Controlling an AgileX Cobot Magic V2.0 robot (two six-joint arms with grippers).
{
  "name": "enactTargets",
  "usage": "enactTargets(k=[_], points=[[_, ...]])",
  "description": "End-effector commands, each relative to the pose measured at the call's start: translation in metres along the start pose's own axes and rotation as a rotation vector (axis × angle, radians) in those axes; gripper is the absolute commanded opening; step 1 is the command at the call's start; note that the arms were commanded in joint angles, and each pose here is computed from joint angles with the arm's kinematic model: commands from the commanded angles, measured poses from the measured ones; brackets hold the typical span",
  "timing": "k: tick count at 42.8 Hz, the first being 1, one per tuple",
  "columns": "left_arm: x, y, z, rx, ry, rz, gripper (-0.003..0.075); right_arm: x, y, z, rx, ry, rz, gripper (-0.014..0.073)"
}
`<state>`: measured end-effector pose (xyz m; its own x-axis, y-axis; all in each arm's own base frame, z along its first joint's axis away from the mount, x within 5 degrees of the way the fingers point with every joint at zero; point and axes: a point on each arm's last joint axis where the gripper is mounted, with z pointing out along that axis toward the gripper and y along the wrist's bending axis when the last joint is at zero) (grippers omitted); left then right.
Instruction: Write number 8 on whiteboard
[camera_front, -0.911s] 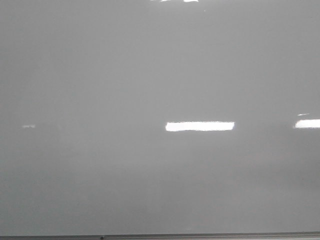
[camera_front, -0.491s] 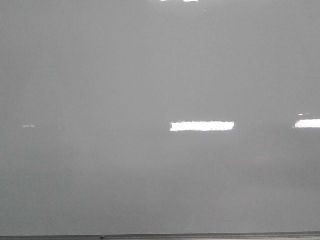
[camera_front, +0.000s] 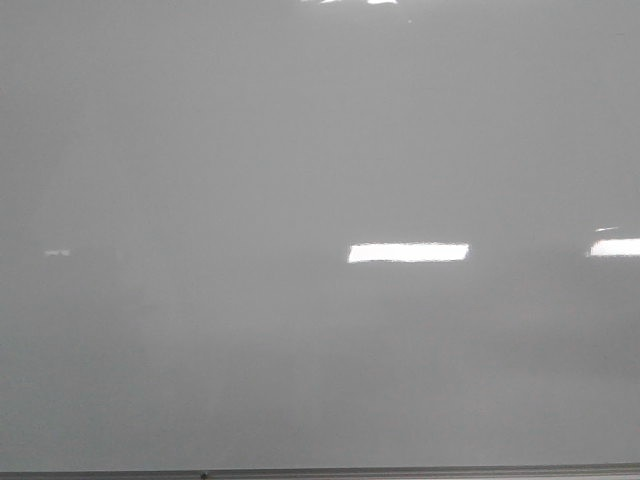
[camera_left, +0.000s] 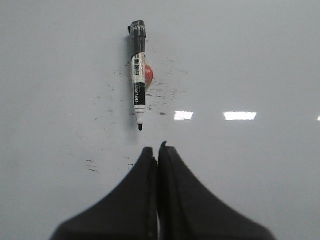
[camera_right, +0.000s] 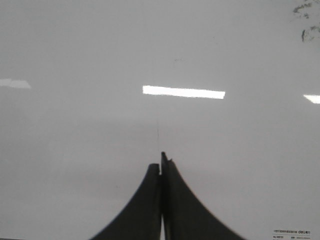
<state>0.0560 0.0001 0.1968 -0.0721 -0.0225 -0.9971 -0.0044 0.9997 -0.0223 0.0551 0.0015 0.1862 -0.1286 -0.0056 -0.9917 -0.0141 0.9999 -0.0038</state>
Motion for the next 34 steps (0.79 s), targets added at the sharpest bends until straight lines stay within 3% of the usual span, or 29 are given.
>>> enactTargets(k=[1,17,22,27,34], points=[[-0.003,0.0,0.0,0.003,-0.075,-0.019,-0.0021,-0.009,-0.001,-0.001,0.01,-0.098,0.002,-0.0069],[-0.007,0.0,-0.001,0.004,-0.115,-0.015,-0.0021,-0.01,-0.001,-0.001,0.01,-0.107,0.005,-0.0069],[-0.016,0.0,-0.002,0.006,-0.216,-0.026,-0.0021,-0.016,-0.001,-0.002,0.006,-0.15,0.053,-0.0069],[-0.04,0.0,-0.009,0.011,-0.352,-0.103,-0.0021,-0.037,0.0,-0.009,-0.004,-0.192,0.074,-0.0067],[-0.076,-0.002,-0.012,0.018,-0.236,-0.069,-0.0021,-0.081,0.001,-0.022,-0.021,-0.214,0.069,-0.0063]])
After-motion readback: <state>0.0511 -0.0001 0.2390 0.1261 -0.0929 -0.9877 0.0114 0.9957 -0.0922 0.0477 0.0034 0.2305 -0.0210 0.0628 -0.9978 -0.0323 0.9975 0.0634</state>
